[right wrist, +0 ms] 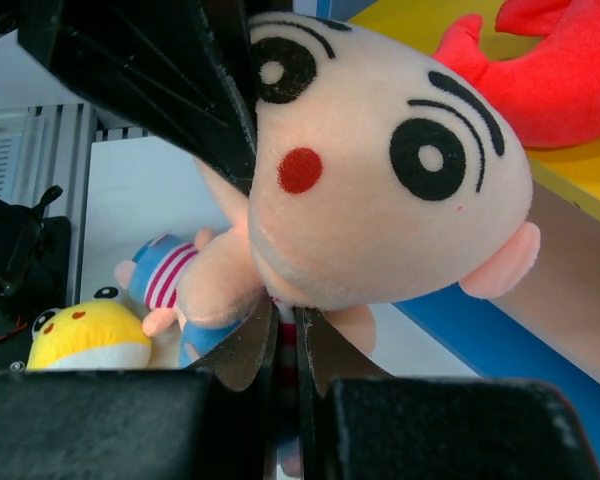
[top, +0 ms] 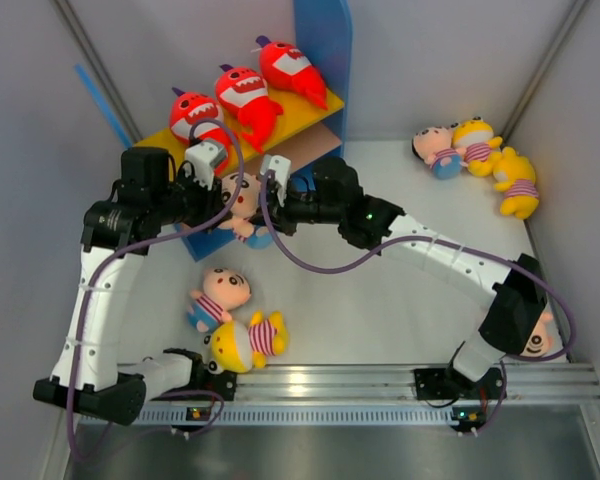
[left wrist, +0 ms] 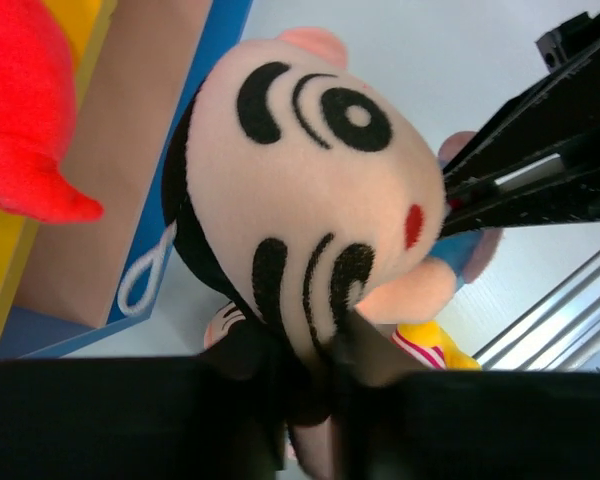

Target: Place and organize the stuffed toys onto the shelf

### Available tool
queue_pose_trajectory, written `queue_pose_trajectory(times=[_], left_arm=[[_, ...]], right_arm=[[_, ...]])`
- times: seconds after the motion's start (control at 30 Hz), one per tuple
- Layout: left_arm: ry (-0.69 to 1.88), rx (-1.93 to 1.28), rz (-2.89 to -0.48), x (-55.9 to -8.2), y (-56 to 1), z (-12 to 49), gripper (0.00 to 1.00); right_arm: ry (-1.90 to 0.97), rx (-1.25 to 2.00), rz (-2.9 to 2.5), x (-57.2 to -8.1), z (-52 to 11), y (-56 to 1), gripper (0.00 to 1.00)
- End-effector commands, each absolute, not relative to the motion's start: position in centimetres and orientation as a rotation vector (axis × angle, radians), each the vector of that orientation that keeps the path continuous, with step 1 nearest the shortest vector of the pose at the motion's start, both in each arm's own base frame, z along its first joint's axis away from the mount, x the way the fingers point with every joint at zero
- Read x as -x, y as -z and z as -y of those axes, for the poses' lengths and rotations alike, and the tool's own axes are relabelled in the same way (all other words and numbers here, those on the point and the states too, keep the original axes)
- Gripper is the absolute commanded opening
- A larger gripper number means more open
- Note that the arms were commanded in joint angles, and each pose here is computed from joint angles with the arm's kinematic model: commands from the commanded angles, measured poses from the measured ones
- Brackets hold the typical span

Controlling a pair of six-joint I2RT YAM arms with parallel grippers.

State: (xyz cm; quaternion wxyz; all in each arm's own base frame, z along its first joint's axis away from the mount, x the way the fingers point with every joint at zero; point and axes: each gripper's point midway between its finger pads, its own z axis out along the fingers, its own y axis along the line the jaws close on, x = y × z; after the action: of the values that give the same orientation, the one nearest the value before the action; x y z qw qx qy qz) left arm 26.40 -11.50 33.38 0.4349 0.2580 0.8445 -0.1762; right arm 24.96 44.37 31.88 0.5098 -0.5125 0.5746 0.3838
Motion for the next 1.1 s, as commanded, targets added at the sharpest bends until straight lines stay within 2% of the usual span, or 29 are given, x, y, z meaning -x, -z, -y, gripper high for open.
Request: queue_pose_trajectory(times=[0.0, 0.03, 0.2, 0.23, 0.27, 0.3, 0.4, 0.53, 0.57, 0.6, 0.77, 1.07], left_arm=[[0.419, -0.642, -2.027, -26.5, -35.6, 11.4, 0.08], [0.417, -0.638, -2.019, -26.4, -35.8, 11.4, 0.01], [0.41, -0.633, -2.014, -26.2, -36.0, 11.2, 0.0], [0.391, -0.621, -2.018, -26.2, -36.0, 10.9, 0.0], [0.381, -0.614, -2.015, -26.2, -36.1, 10.8, 0.0], [0.371, -0.609, -2.011, -26.3, -36.3, 10.6, 0.0], [0.327, -0.561, -2.003, -26.8, -36.9, 9.9, 0.0], [0.32, -0.535, -1.986, -27.1, -37.7, 9.8, 0.0], [0.334, -0.536, -1.982, -27.0, -37.8, 10.0, 0.0], [0.343, -0.536, -1.986, -27.1, -37.7, 10.1, 0.0], [0.343, -0.536, -1.985, -27.1, -37.8, 10.1, 0.0], [0.35, -0.537, -1.976, -27.0, -38.1, 10.2, 0.0]], right_arm=[[-1.007, 1.251, -1.207, -22.2, -45.0, -36.2, 0.0], [-1.007, 1.238, -1.176, -22.2, -45.0, -36.9, 0.0], [-0.996, 1.226, -1.159, -22.1, -44.5, -37.3, 0.01], [-0.989, 1.219, -1.166, -22.3, -44.4, -37.2, 0.07], [-0.98, 1.204, -1.176, -22.6, -44.3, -37.2, 0.2], [-0.98, 1.183, -1.195, -22.7, -44.1, -37.1, 0.42], [-1.0, 1.096, -1.269, -23.4, -43.0, -36.5, 0.64], [-1.091, 0.895, -1.321, -24.3, -40.4, -35.6, 0.67], [-1.157, 0.827, -1.274, -23.8, -40.0, -37.1, 0.68], [-1.196, 0.817, -1.291, -23.4, -39.9, -35.4, 0.69], [-1.376, 0.698, -1.28, -22.5, -40.6, -34.8, 0.7], [-1.443, 0.649, -1.247, -24.1, -43.4, -35.7, 0.7]])
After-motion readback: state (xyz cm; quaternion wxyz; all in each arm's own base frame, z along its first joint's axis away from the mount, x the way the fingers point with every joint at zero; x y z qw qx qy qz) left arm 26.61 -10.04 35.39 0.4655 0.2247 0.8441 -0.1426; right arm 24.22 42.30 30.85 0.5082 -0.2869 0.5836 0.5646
